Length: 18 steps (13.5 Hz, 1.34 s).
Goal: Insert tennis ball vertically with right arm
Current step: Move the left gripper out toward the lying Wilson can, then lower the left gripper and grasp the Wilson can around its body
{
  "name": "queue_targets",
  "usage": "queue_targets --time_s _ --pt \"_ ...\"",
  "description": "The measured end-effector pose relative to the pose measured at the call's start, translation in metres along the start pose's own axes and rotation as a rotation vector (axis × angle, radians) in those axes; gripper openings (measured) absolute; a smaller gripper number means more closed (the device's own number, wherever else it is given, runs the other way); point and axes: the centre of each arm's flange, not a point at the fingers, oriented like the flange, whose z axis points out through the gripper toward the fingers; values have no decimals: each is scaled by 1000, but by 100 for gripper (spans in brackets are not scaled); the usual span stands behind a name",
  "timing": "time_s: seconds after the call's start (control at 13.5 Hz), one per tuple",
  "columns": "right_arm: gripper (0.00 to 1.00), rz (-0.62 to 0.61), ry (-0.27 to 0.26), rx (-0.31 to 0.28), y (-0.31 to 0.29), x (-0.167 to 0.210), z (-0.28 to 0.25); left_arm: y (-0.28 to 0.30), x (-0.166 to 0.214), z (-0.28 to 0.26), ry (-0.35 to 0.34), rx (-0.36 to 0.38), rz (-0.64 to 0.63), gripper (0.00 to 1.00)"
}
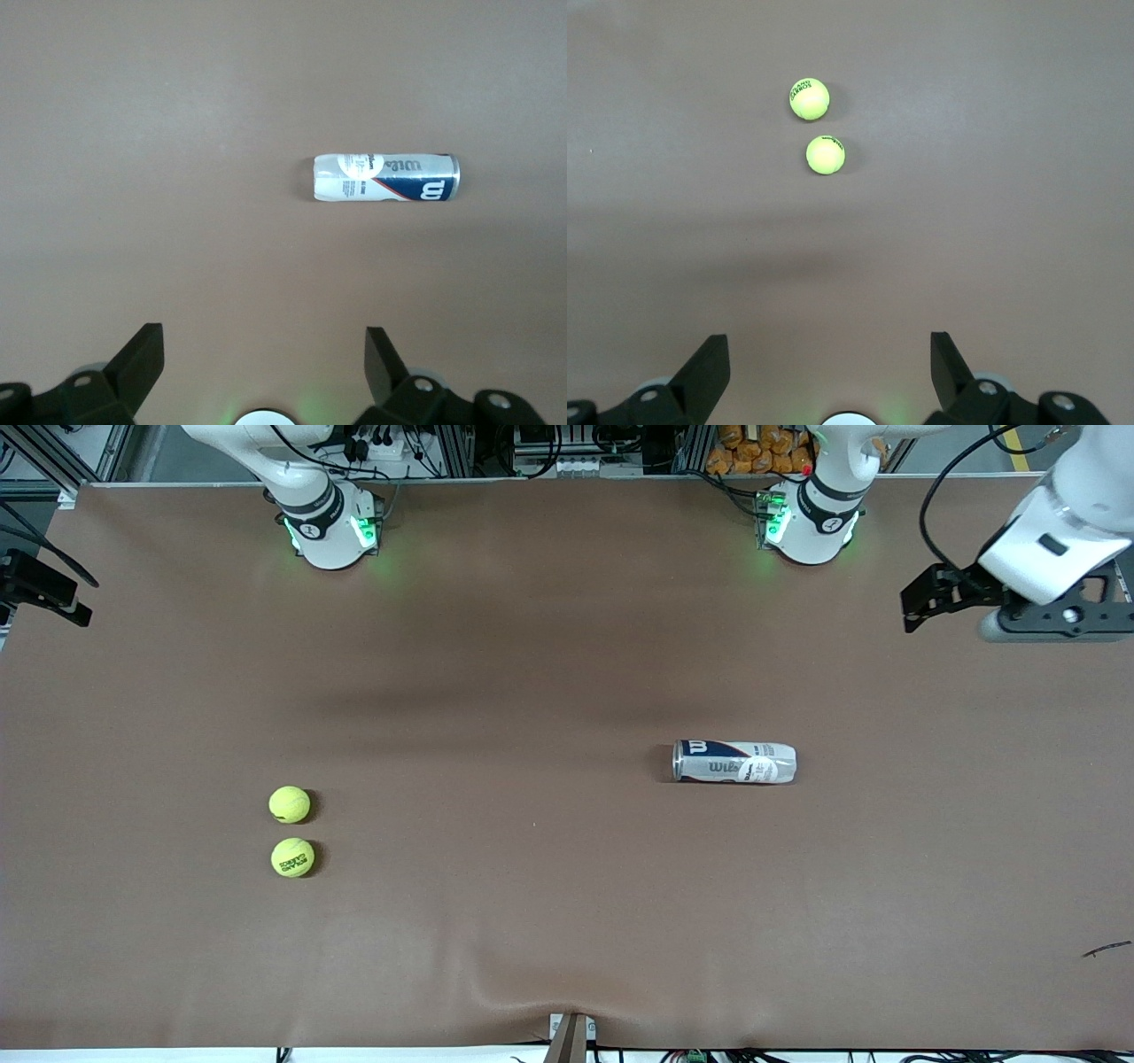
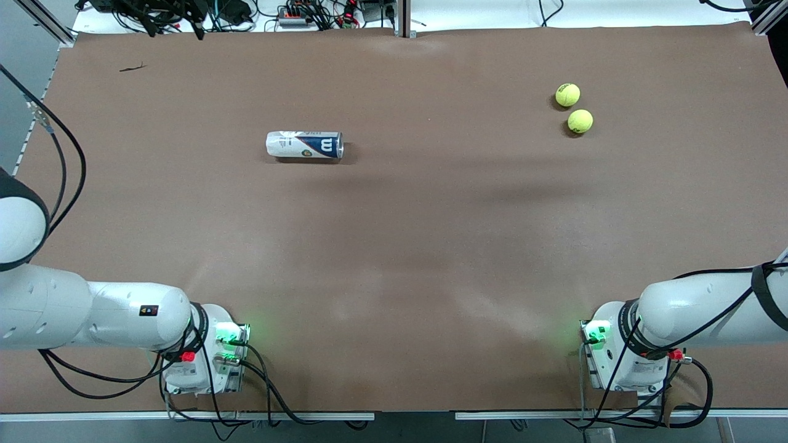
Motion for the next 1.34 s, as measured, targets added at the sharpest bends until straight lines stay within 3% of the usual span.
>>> queue_targets --time_s 0.37,0.74,1.11,1.34 --pt "100 4 0 0 2 0 0 50 7 25 -37 6 96 100" --pt "100 5 0 1 3 0 0 114 38 113 -168 -3 225 100" --pt "100 6 0 1 3 0 0 176 41 175 -221 132 452 100" --pt "100 8 0 1 4 0 0 204 43 205 -259 155 560 100"
